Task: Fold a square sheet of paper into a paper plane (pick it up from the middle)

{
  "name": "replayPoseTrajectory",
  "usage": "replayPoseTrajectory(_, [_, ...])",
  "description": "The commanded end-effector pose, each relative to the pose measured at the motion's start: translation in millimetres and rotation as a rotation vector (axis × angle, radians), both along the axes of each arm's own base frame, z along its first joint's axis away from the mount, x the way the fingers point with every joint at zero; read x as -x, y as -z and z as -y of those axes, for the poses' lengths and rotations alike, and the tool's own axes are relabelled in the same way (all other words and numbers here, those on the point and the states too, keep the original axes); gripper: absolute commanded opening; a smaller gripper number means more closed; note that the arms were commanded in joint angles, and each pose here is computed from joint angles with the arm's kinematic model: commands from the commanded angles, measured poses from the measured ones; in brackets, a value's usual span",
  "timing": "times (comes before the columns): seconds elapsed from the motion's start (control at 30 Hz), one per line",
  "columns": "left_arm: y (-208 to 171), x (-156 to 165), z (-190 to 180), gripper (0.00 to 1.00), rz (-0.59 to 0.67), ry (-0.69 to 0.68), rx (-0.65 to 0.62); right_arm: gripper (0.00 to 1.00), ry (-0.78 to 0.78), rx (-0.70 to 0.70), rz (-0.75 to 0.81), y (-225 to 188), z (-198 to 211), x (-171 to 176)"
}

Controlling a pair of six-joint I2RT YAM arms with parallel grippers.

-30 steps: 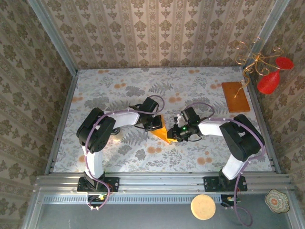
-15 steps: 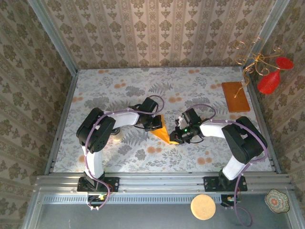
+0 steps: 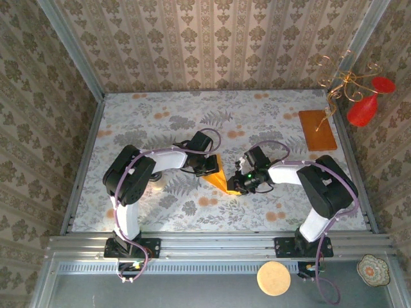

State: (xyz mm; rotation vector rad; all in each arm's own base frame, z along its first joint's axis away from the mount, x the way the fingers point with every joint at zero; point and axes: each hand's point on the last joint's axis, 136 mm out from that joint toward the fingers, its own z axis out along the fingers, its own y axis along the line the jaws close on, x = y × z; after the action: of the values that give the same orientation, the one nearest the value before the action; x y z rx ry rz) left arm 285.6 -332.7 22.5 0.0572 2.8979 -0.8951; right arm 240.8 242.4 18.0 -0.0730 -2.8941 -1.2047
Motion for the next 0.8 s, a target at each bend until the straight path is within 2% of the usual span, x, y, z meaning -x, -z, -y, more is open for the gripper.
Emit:
replayPoseTrajectory(0.0, [0.3,4.0,-8.2,0.1,-0.012,-0.014,-0.007,0.26,0.026,0.067,0.065,-9.5,15.0,-3.2])
replayPoseTrajectory(0.13, [-0.7,3.2,-8.2,0.1,-0.007,-0.013,-0.002,0.28,0.036,0.088,0.151,-27.7,20.8,-12.4])
replayPoseTrajectory(0.27, [-1.3,2.6,-6.5,0.09,-0.003,-0.01,0.006,0.21,-0.001,-0.027,0.133,-33.6,-0.4,-16.6])
replayPoseTrajectory(0.47, [-0.3,4.1,-7.2,0.09,-0.007,-0.012,0.009,0.16,-0.045,-0.096,0.101,-26.8,-23.5,-20.7])
replayPoseTrajectory(0.77, [2.5,5.1,-8.7,0.09,-0.009,-0.017,0.009,0.14,-0.057,-0.078,0.056,-6.7,-28.9,-16.1])
